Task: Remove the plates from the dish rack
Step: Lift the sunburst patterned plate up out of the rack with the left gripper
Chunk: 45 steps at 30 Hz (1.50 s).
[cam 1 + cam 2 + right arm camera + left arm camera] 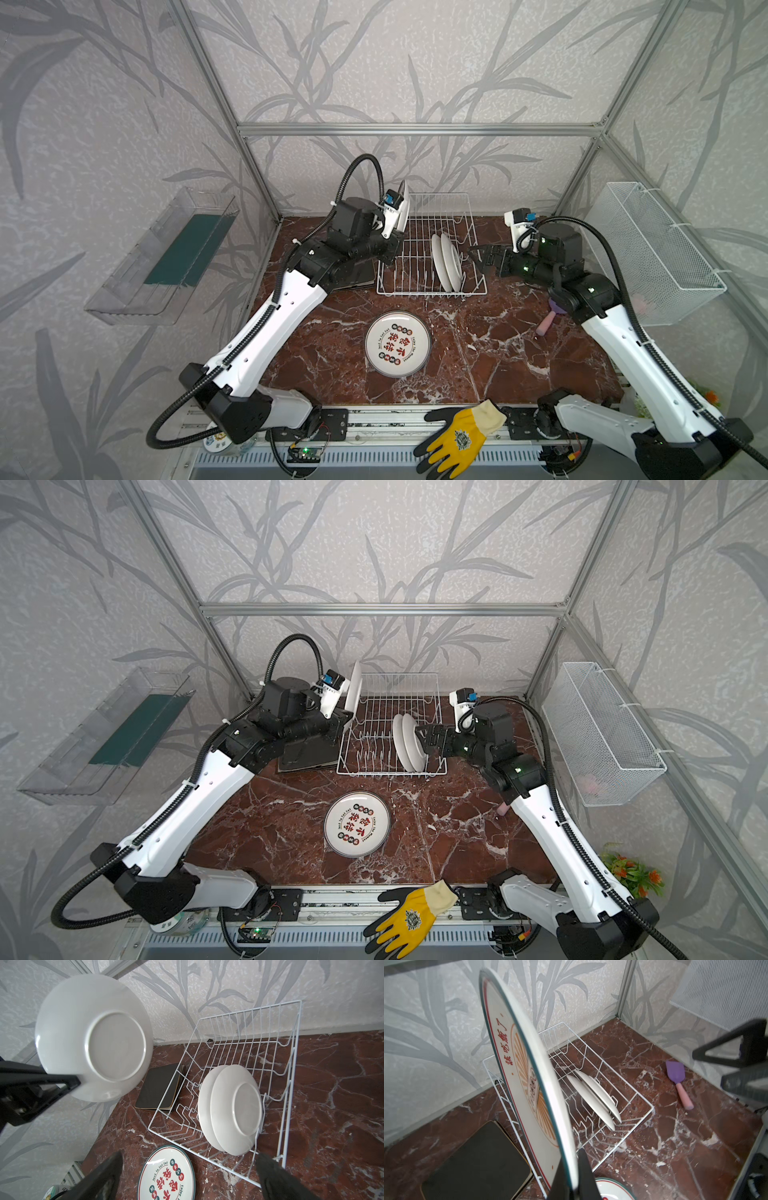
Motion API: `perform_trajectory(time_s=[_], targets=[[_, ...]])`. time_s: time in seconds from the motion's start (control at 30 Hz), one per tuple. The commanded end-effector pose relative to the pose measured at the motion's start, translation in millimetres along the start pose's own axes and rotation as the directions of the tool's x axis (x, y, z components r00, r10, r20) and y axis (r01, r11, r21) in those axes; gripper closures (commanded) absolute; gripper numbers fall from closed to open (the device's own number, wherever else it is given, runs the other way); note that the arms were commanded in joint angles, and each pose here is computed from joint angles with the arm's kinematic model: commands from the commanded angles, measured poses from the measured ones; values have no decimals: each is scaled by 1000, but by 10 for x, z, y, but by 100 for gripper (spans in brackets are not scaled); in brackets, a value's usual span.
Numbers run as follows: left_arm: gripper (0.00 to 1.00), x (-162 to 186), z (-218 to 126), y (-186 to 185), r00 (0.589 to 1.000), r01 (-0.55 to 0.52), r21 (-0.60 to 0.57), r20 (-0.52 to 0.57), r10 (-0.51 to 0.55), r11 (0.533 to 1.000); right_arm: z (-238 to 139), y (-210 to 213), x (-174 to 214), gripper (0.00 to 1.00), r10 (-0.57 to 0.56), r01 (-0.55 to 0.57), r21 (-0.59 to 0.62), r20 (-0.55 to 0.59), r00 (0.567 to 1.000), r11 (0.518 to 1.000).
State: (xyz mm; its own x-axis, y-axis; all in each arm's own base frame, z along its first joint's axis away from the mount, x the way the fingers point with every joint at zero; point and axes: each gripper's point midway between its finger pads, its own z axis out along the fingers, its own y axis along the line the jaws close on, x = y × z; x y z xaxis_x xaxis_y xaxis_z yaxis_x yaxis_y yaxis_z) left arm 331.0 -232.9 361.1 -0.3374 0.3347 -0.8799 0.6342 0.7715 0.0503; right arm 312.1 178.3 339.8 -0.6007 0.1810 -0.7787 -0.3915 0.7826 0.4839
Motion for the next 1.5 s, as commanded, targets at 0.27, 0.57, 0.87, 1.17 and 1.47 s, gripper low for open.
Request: perform_trajectory(time_s=[0.27,0.57,0.87,1.17,1.47], targets=[[100,46,-84,7,888,-448,-156,41,459,880,178,433,-167,1,194,-203,-234,-62,979,951],[100,336,91,-125,707,-705,-152,-88,701,692,328,364,-204,7,262,-271,-202,-71,963,941],[100,520,221,-191,534,-845,-139,-170,828,516,493,301,-111,12,312,-322,-162,-89,946,933],[100,621,300,-327,458,-889,-85,-180,870,450,683,172,57,25,341,-354,-72,-143,929,933],[100,715,375,-398,360,-932,-50,-208,909,358,844,98,161,42,342,-345,11,-175,923,938]])
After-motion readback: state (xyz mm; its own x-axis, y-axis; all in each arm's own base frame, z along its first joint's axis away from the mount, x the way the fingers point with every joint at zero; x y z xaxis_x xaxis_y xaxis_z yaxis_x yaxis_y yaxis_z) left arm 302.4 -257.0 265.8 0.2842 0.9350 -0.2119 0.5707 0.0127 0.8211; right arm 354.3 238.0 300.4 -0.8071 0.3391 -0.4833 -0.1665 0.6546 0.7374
